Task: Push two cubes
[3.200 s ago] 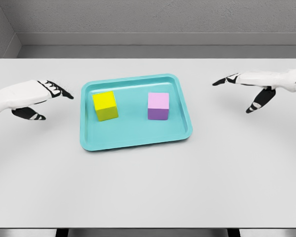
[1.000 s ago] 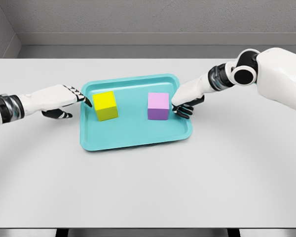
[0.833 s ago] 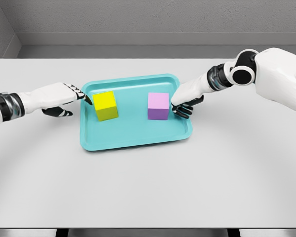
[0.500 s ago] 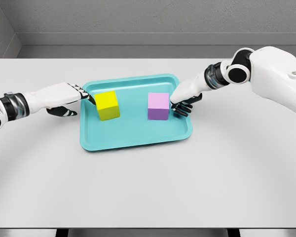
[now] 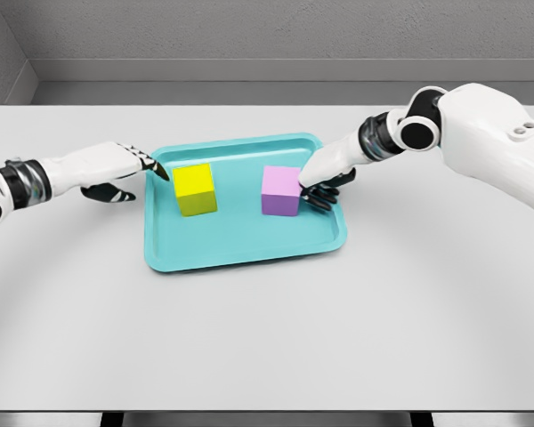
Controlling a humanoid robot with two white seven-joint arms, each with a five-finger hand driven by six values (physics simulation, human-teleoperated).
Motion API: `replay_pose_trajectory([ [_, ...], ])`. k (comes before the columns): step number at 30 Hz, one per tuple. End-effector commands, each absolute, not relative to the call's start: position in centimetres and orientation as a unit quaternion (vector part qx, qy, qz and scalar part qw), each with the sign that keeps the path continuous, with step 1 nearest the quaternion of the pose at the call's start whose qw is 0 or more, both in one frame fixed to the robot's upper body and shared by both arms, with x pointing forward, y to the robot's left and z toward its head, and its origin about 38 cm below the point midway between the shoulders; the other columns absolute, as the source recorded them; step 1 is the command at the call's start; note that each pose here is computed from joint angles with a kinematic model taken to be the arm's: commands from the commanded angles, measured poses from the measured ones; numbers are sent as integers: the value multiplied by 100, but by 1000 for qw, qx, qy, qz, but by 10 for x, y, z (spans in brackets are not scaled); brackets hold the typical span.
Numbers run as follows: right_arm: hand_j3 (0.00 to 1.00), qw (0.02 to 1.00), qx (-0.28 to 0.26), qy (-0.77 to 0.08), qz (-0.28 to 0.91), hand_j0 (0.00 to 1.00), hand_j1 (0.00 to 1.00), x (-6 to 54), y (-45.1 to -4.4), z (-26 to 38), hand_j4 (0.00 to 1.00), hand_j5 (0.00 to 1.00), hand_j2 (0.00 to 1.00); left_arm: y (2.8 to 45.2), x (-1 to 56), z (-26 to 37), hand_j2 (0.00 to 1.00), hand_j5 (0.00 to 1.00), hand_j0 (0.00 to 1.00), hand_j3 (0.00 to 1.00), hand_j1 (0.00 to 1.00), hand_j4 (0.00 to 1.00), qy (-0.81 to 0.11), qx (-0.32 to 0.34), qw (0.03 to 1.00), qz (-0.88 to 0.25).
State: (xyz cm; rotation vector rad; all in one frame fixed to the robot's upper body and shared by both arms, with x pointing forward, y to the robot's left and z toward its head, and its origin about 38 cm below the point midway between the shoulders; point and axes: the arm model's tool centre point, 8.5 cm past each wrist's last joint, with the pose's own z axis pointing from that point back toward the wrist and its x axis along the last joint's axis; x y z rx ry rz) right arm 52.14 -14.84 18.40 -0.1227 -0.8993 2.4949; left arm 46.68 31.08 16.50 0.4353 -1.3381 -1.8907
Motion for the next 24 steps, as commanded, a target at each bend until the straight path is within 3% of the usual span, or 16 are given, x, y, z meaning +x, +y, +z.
replay_pose_trajectory([
  [1, 12, 240, -44, -331, 912, 12, 12, 521, -146, 184, 12, 12, 12, 308, 468, 159, 73, 73, 73, 73, 73, 73, -524, 166, 389, -739],
  [6, 12, 235, -44, -333, 912, 12, 12, 521, -136, 187, 12, 12, 12, 305, 470, 162, 72, 72, 72, 72, 72, 72, -527, 166, 385, -739],
  [11, 12, 234, -45, -334, 912, 12, 12, 521, -131, 187, 12, 12, 12, 305, 469, 164, 57, 57, 57, 57, 57, 57, -527, 168, 381, -741],
  [24, 12, 246, -55, -329, 910, 12, 12, 528, -135, 188, 12, 12, 12, 302, 473, 170, 55, 55, 55, 55, 55, 55, -526, 175, 375, -743],
])
